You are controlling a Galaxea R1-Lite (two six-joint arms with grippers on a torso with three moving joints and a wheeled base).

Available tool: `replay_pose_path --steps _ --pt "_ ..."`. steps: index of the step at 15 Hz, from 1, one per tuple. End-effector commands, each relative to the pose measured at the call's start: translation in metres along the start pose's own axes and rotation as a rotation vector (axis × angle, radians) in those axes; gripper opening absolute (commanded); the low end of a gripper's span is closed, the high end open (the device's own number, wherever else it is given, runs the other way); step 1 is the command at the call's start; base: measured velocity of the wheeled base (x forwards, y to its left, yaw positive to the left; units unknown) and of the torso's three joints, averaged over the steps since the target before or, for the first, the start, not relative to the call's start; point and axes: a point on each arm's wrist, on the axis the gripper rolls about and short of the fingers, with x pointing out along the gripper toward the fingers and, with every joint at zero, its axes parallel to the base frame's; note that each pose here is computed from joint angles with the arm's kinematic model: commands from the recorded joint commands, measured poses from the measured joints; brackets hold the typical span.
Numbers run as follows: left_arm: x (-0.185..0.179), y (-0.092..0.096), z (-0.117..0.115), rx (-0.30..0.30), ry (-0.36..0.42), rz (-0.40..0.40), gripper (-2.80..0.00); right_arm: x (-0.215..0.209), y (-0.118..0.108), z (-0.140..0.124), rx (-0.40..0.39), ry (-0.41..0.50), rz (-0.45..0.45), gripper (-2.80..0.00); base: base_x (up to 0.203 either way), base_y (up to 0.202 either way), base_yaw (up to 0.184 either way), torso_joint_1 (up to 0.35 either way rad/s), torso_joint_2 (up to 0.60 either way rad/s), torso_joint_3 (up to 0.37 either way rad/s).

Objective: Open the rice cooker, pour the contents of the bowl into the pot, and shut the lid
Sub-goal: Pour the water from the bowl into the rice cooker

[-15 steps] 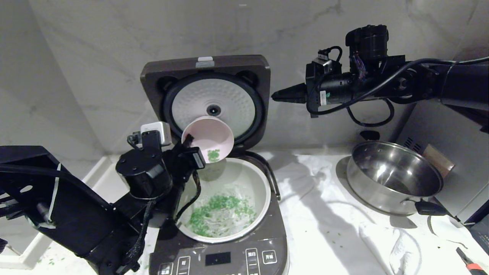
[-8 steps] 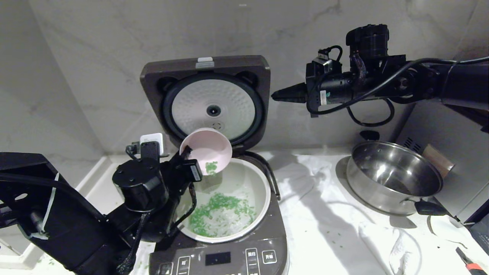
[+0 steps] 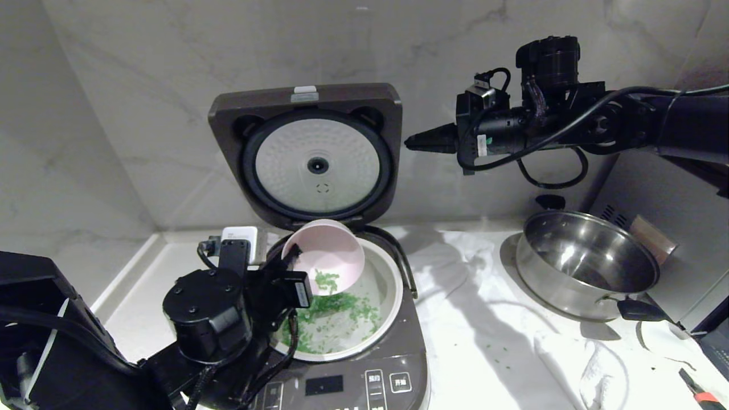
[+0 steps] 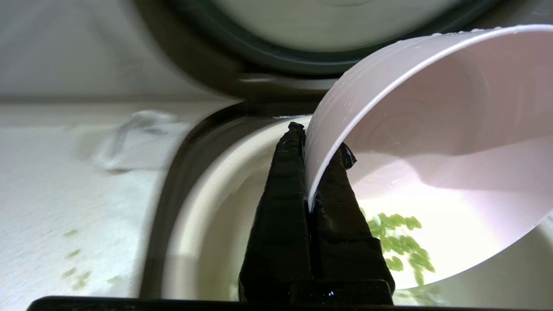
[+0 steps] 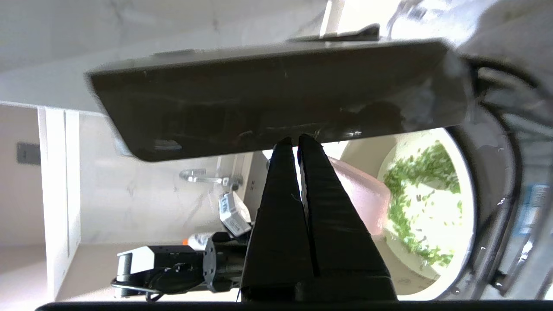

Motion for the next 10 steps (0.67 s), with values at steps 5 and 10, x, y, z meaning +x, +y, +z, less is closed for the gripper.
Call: replay_pose_path --steps 5,10 --pt "-0.032 0.008 0.0 0.158 0.045 -0.183 -2.8 0.002 -0.002 0.0 0.01 0.008 0.0 -2.8 0.0 0.0 0.0 0.0 0.0 0.0" --pt "-0.033 0.009 -0.008 0.219 0.077 -0.239 -2.8 -0.002 -0.001 0.001 0.006 -0.002 0.001 -2.8 0.0 0.0 0.0 0.0 0.0 0.0"
